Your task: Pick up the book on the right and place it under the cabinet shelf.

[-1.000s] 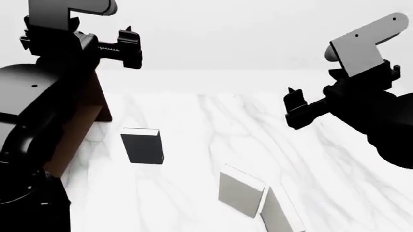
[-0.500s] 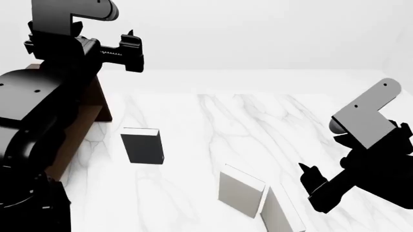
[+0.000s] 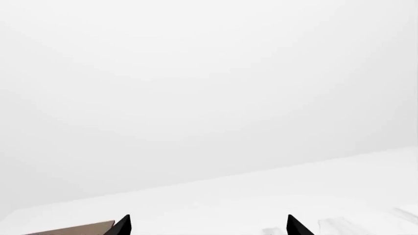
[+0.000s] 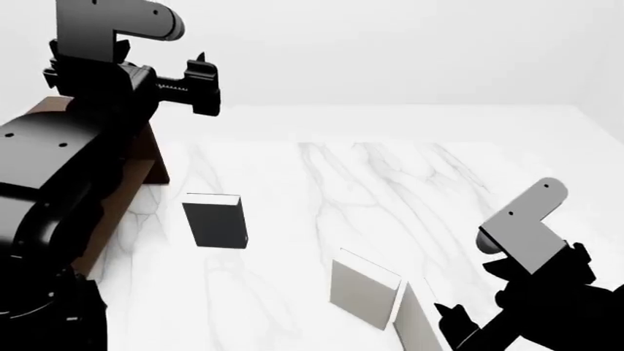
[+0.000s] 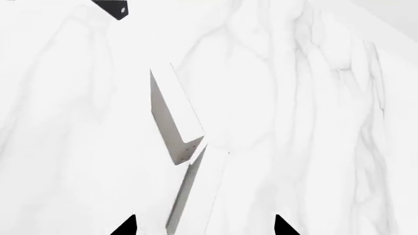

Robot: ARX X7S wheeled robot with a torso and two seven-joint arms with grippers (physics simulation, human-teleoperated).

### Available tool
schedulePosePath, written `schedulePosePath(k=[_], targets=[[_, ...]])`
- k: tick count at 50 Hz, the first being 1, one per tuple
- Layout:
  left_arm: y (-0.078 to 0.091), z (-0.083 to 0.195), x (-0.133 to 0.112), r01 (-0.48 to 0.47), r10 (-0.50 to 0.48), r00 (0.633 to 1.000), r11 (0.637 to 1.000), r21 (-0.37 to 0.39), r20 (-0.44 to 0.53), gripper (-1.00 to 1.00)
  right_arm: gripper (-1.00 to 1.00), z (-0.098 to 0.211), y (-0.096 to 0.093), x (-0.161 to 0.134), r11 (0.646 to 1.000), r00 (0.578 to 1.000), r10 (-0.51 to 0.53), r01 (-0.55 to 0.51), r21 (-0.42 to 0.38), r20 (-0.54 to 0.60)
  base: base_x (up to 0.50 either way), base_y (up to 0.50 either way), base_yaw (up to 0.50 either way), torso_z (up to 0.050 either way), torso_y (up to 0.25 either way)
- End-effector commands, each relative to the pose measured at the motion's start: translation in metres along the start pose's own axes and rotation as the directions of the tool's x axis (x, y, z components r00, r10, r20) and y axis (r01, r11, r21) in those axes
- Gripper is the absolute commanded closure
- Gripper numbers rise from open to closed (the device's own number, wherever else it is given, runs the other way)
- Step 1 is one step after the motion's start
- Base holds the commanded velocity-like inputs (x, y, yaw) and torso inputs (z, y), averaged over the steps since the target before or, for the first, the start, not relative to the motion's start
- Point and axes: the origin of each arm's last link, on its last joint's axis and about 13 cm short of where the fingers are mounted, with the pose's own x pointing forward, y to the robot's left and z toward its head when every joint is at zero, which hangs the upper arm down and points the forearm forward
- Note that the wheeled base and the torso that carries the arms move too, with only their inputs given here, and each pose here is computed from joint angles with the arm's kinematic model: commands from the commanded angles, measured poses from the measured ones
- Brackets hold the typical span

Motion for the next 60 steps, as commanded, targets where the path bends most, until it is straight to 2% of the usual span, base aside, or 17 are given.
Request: schedulePosePath(k=[1, 12, 30, 43, 60], targets=[[0.0, -0.002, 0.0, 0.0, 0.0, 1.0, 1.0, 0.002, -0.005, -1.0, -1.0, 0.0, 0.003, 0.016, 0.997, 0.998, 0.058, -0.057, 0.06, -0.028, 0.0, 0.0, 0.0, 0.0, 0.0], [0.001, -0.005, 0.0, 0.001, -0.001, 1.0, 1.0, 0.003, -0.012, -1.0, -1.0, -0.004, -0.002, 0.038, 0.989, 0.997, 0.063, -0.056, 0.134, -0.05, 0.0, 0.0, 0.0, 0.0, 0.0], [0.0, -0.01, 0.0, 0.005, -0.005, 1.0, 1.0, 0.007, -0.022, -1.0, -1.0, -0.021, -0.004, 0.069, 0.981, 0.992, 0.074, -0.053, 0.187, -0.106, 0.0, 0.0, 0.0, 0.0, 0.0], [0.0, -0.011, -0.001, 0.005, -0.005, 1.0, 1.0, 0.004, -0.025, -1.0, -1.0, -0.031, 0.001, 0.086, 0.981, 0.984, 0.086, -0.056, 0.188, -0.156, 0.0, 0.0, 0.0, 0.0, 0.0], [0.0, -0.015, -0.001, 0.004, -0.004, 0.999, 1.0, 0.001, -0.032, -1.0, -1.0, -0.038, -0.003, 0.097, 0.98, 0.979, 0.071, -0.032, 0.199, -0.193, 0.0, 0.0, 0.0, 0.0, 0.0]])
